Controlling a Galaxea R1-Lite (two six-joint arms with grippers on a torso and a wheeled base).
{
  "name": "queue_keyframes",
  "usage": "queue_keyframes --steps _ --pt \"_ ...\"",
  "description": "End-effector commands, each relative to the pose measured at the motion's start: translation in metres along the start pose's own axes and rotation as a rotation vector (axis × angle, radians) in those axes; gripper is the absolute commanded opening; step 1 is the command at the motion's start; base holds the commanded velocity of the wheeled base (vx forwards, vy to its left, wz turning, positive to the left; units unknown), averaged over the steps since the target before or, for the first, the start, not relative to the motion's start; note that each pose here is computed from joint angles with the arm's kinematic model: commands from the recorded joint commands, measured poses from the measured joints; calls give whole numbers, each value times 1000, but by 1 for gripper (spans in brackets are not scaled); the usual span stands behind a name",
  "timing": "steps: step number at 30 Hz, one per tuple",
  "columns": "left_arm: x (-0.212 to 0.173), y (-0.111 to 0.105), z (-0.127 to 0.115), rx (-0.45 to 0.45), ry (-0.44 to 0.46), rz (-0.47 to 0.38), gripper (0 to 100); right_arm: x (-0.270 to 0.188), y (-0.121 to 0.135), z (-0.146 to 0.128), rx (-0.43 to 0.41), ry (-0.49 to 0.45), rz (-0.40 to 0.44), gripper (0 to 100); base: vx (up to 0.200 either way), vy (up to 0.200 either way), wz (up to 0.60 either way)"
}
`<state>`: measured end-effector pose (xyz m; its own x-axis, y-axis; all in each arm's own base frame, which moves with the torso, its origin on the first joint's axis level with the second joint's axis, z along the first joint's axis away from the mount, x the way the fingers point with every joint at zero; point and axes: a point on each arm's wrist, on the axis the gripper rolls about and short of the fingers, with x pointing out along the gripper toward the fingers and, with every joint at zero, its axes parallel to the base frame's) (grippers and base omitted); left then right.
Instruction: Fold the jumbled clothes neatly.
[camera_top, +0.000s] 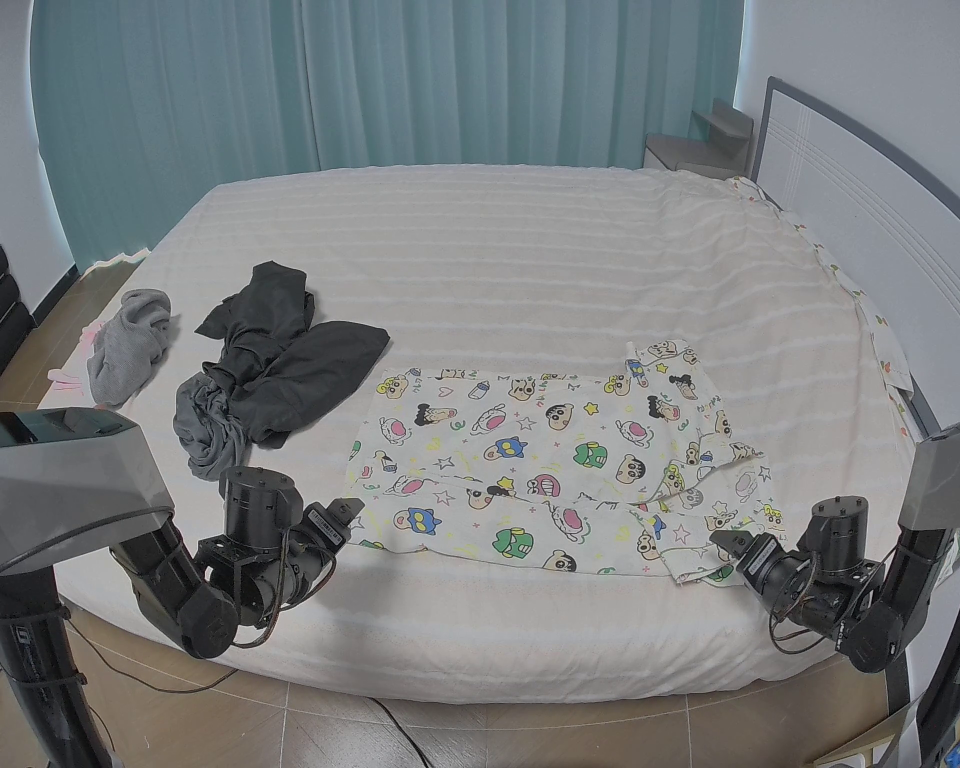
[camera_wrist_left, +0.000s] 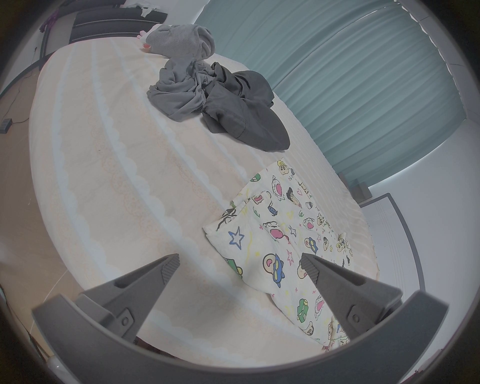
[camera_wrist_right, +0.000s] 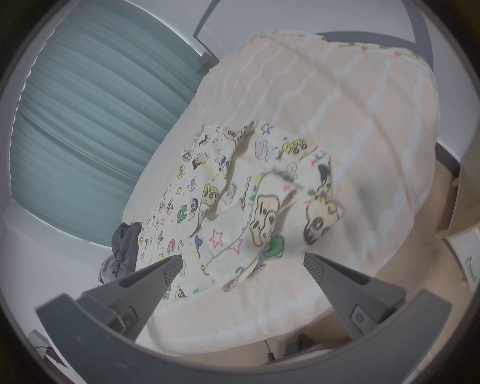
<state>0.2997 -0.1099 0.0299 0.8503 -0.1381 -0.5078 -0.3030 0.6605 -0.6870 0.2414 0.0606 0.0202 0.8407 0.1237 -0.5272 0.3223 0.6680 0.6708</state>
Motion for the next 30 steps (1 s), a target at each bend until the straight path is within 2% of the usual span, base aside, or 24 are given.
queue_keyframes --steps 1,4,7,17,24,25,30 --pt "0 1 -1 2 2 4 100 -10 -4 23 -11 -85 3 100 0 0 0" --pt "0 1 -1 2 2 4 100 -5 -11 39 -39 -120 -7 100 0 0 0" --pt "0 1 -1 2 2 4 100 4 -16 50 -42 -104 17 100 0 0 0" --pt "1 1 -1 2 2 5 100 45 -22 52 -40 -82 10 100 0 0 0" --pt "1 1 -1 2 2 5 100 54 -22 53 -39 -84 14 100 0 0 0" --pt "1 1 -1 2 2 5 100 54 -22 53 -42 -86 17 0 0 0 0" --pt "1 2 0 1 0 7 100 51 -21 54 -50 -92 17 0 0 0 0"
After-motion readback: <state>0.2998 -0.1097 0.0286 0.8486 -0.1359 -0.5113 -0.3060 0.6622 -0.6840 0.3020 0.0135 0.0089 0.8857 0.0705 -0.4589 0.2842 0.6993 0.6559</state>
